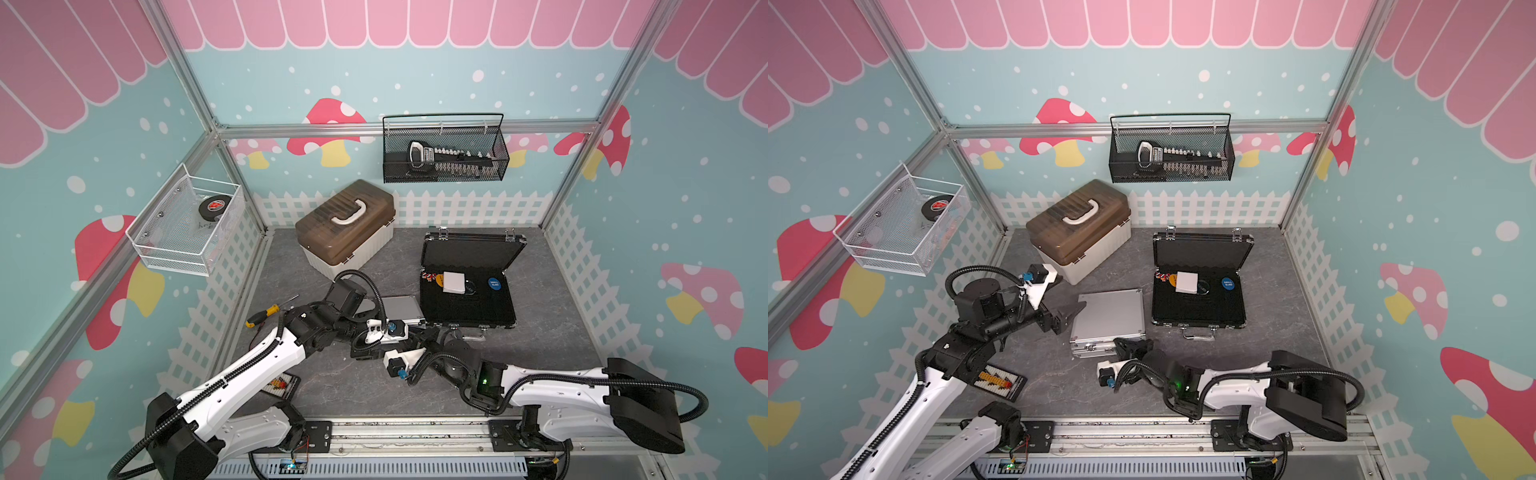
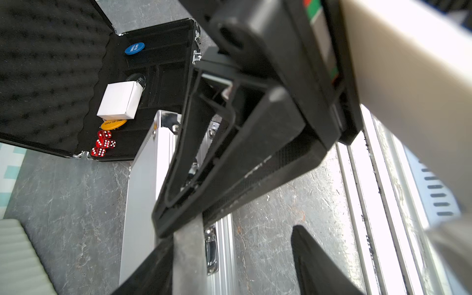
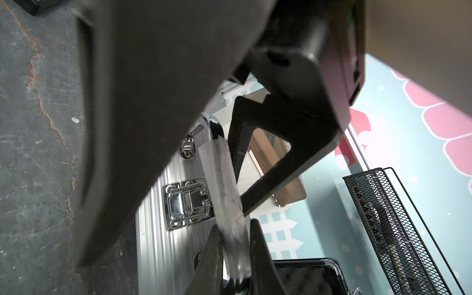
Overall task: Open the poker set cases
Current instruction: Open the fastener on the poker set case.
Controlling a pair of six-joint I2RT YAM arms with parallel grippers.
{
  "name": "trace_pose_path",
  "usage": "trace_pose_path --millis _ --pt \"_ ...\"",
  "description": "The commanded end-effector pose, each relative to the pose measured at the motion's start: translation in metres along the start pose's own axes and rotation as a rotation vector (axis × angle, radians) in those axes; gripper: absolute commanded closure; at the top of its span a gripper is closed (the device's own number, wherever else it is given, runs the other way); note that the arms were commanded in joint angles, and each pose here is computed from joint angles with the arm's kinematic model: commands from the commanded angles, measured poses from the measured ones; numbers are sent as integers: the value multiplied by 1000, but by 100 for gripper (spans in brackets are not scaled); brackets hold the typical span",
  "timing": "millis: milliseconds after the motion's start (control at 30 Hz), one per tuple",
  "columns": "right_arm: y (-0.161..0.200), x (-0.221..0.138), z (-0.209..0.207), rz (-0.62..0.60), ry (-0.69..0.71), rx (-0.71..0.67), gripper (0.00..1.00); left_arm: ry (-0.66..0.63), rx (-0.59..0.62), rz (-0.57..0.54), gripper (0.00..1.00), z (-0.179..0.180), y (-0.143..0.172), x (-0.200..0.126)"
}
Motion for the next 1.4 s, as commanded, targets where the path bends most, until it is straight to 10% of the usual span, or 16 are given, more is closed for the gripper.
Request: trace_pose_path --millis 0,400,1367 --pt "-22 -2 -52 -71 236 112 100 117 -62 2 35 -15 0 -4" --pt "-23 -2 -51 -79 233 116 100 -212 -22 -80 25 11 -1 -26" --pt "-28 -1 -58 -91 247 123 100 -27 -80 115 29 4 17 6"
Point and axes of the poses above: each gripper's point midway between its finger pads, its own x axis out along the fingers, its own z axis along the line the jaws close on, y = z × x, the point moved 8 cm from there along -x, back along the fingers, and after that the axes turned 1 degree about x, right-handed, at the moved point
